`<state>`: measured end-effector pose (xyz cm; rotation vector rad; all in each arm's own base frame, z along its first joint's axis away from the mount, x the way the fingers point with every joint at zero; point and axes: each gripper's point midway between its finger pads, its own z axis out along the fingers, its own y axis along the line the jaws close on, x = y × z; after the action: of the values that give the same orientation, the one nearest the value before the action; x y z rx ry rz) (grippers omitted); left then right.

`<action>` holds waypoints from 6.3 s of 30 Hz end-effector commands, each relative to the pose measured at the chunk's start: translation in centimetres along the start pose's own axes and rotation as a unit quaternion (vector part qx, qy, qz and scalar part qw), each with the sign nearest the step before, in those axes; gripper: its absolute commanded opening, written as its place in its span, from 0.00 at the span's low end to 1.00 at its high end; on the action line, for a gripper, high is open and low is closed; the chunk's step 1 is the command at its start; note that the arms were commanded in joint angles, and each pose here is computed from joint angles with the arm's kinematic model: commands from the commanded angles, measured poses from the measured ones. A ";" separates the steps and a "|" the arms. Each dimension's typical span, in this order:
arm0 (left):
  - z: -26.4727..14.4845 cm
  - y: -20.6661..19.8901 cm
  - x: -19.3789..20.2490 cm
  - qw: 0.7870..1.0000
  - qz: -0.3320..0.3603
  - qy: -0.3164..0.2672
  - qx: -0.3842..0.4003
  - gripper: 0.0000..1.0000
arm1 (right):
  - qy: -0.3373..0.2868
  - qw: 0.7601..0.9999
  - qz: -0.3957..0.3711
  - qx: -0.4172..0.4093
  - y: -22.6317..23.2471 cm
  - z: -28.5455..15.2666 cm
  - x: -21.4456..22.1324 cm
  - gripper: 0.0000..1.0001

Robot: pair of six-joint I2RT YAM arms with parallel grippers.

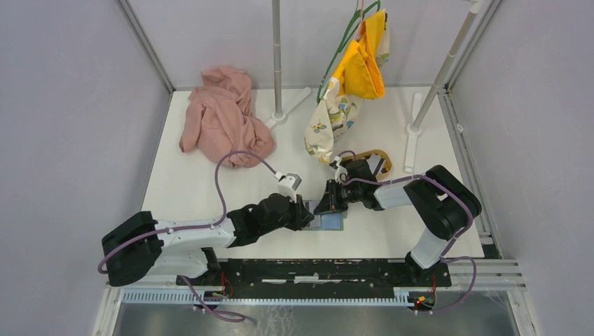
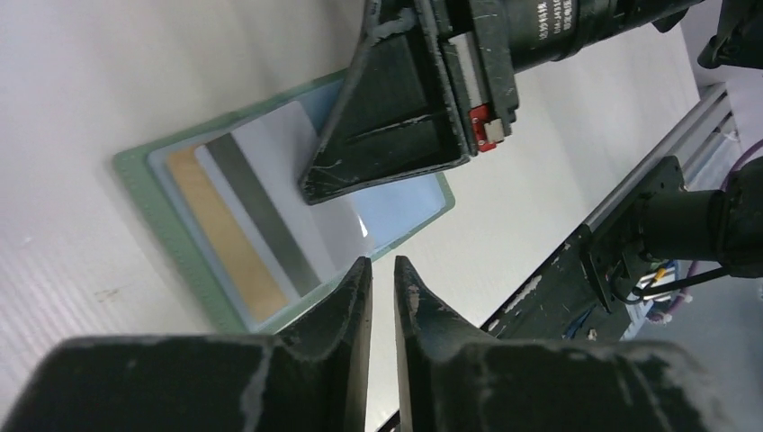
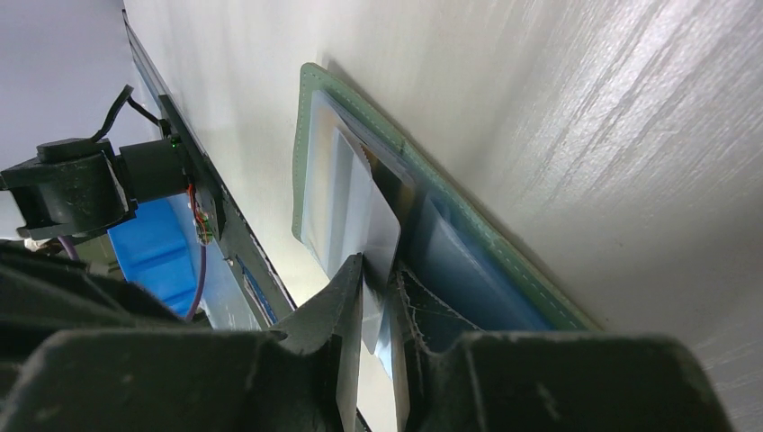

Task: Put the credit cards into the card holder
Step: Insert the credit card into the card holder.

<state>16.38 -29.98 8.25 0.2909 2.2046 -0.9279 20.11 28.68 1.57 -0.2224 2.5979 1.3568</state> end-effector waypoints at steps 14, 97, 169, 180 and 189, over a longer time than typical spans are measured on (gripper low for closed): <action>7.1 -2.8 1.9 0.974 0.089 -0.008 -0.208 0.14 | 0.000 1.000 -0.008 0.017 -0.9 0.3 0.0 0.22; -2.9 1.7 -6.7 0.988 0.030 -0.131 0.073 0.89 | 0.001 0.726 -0.683 -0.081 3.7 -8.0 -1.4 0.39; 0.3 6.9 -6.1 0.991 -0.021 -0.127 0.033 0.70 | 0.068 0.660 -0.748 0.023 2.1 -2.6 -5.7 0.07; 1.9 7.0 -4.6 0.994 -0.042 -0.087 0.044 0.69 | 0.073 0.669 -0.739 0.033 1.1 -2.6 -6.0 0.07; 1.8 7.0 -4.7 0.994 -0.064 -0.085 0.037 0.69 | 0.074 0.672 -0.737 0.023 1.4 -2.5 -5.7 0.07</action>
<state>23.17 -25.26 4.99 0.1427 2.1003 -1.0143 24.38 26.82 4.32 -1.9266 1.4523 0.5269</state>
